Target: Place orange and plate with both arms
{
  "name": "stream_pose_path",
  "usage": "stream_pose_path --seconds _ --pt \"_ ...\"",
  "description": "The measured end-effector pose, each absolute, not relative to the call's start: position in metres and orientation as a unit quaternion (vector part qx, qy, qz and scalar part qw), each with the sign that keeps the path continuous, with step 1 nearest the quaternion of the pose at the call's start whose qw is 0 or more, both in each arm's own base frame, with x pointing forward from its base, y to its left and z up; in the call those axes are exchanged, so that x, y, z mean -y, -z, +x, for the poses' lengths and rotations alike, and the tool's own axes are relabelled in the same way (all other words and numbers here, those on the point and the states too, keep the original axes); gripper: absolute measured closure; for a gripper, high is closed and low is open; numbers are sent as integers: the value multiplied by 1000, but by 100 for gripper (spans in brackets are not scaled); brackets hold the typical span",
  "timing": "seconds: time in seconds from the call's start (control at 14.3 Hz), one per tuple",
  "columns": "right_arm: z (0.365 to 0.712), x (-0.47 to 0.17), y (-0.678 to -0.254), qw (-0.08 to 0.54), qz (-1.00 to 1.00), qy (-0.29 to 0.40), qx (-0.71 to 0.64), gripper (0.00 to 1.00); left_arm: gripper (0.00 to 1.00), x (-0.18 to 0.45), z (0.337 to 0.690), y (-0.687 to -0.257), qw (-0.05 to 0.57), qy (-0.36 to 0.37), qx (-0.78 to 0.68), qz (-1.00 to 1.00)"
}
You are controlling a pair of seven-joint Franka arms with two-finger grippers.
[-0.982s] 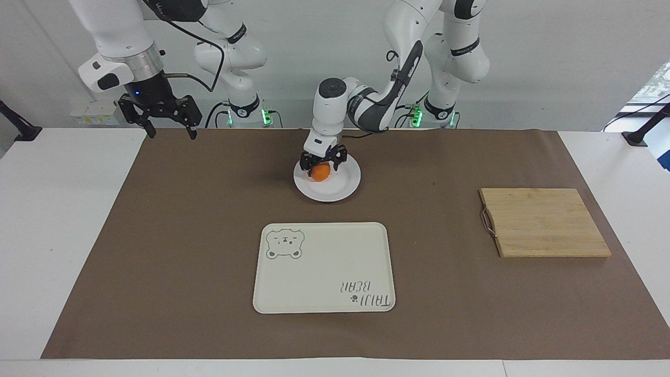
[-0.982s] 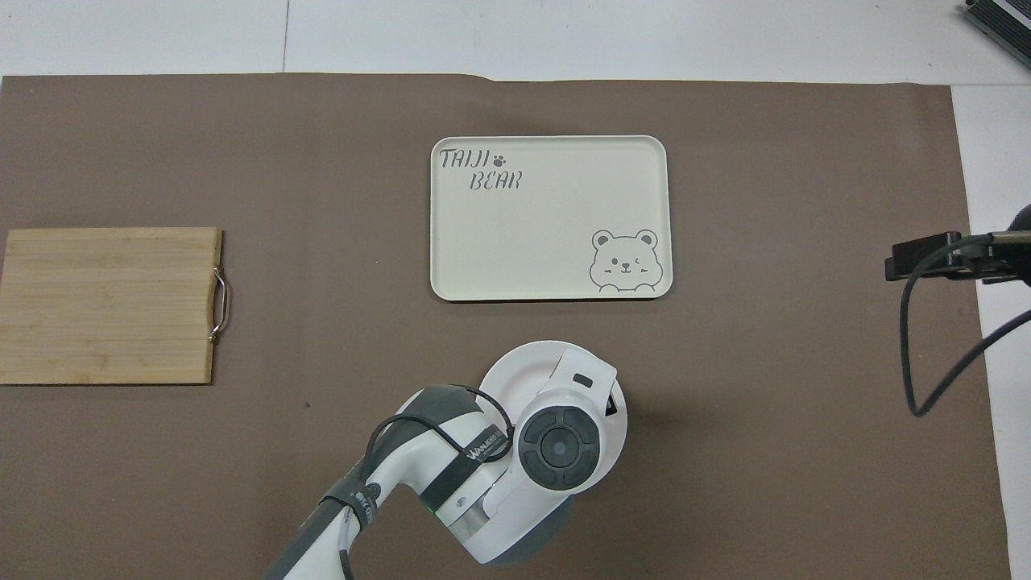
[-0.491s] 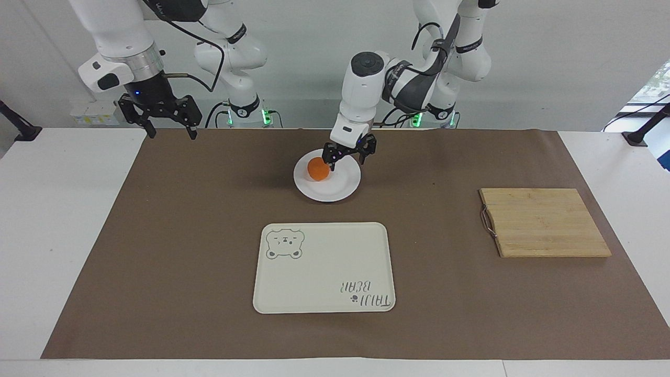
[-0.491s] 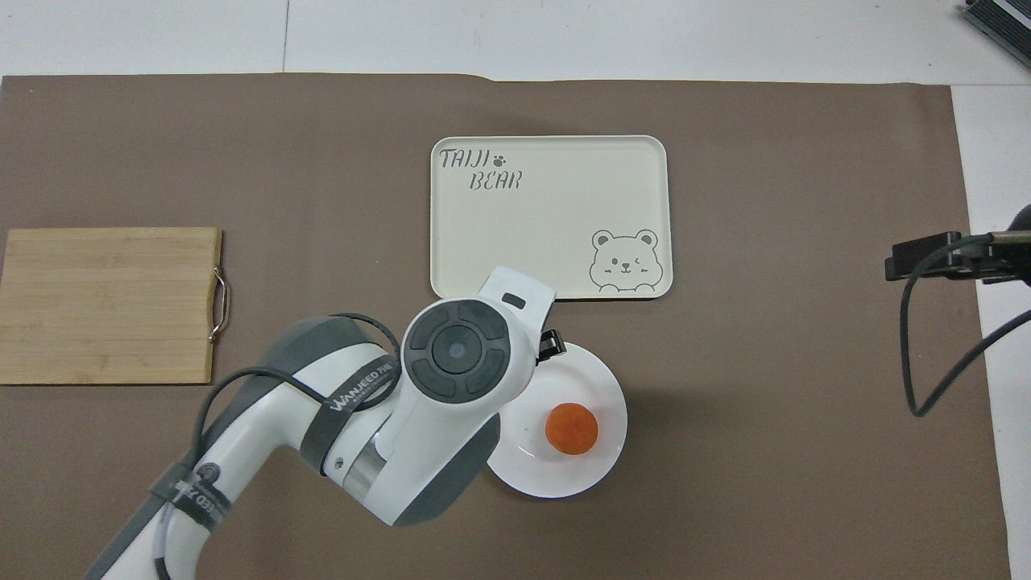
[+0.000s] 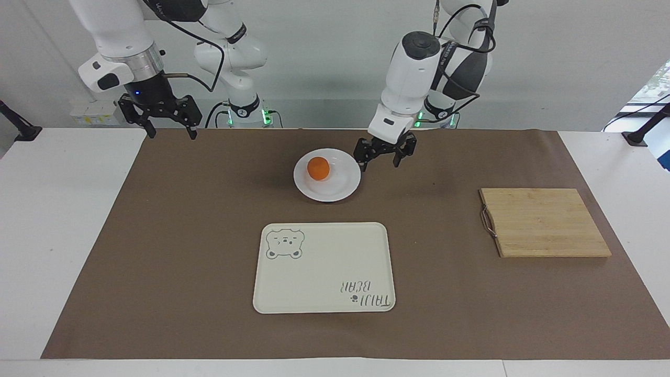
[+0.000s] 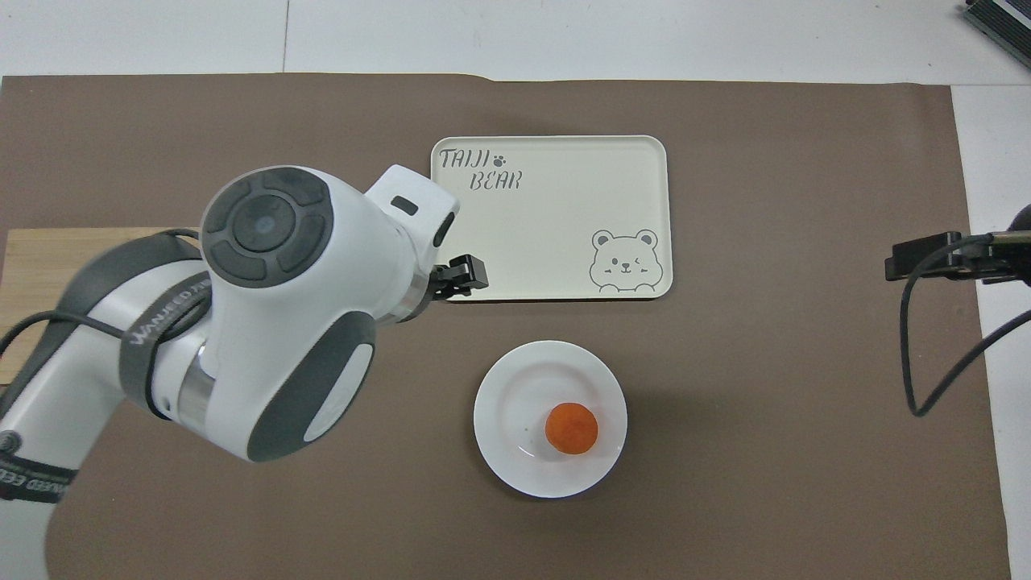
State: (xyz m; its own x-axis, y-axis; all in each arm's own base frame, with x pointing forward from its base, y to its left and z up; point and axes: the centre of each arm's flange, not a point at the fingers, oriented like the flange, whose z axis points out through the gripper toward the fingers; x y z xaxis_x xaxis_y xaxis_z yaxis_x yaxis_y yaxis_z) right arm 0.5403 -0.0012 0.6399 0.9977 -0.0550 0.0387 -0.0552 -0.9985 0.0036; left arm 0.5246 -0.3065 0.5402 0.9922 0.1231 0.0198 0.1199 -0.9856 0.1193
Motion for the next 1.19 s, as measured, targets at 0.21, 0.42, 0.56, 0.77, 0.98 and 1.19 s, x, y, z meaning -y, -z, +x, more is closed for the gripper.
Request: stream_pose_path --seconds 0.21,0.42,0.56,0.77,0.98,1.19 --pt "540 1 -640 2 999 -19 28 0 0 244 554 -553 53 -14 -21 998" --pt "540 1 -640 2 999 -19 28 0 0 179 573 -558 47 -12 14 999" --pt "540 1 -640 2 999 -19 28 0 0 138 579 -564 46 -12 35 998" --pt "540 1 -640 2 999 -19 28 0 0 85 580 -578 45 -17 49 998" --pt "540 1 -640 2 999 -19 28 0 0 58 564 -598 43 -5 42 998" --pt "540 1 -640 2 999 -19 28 0 0 53 541 -624 41 2 41 998"
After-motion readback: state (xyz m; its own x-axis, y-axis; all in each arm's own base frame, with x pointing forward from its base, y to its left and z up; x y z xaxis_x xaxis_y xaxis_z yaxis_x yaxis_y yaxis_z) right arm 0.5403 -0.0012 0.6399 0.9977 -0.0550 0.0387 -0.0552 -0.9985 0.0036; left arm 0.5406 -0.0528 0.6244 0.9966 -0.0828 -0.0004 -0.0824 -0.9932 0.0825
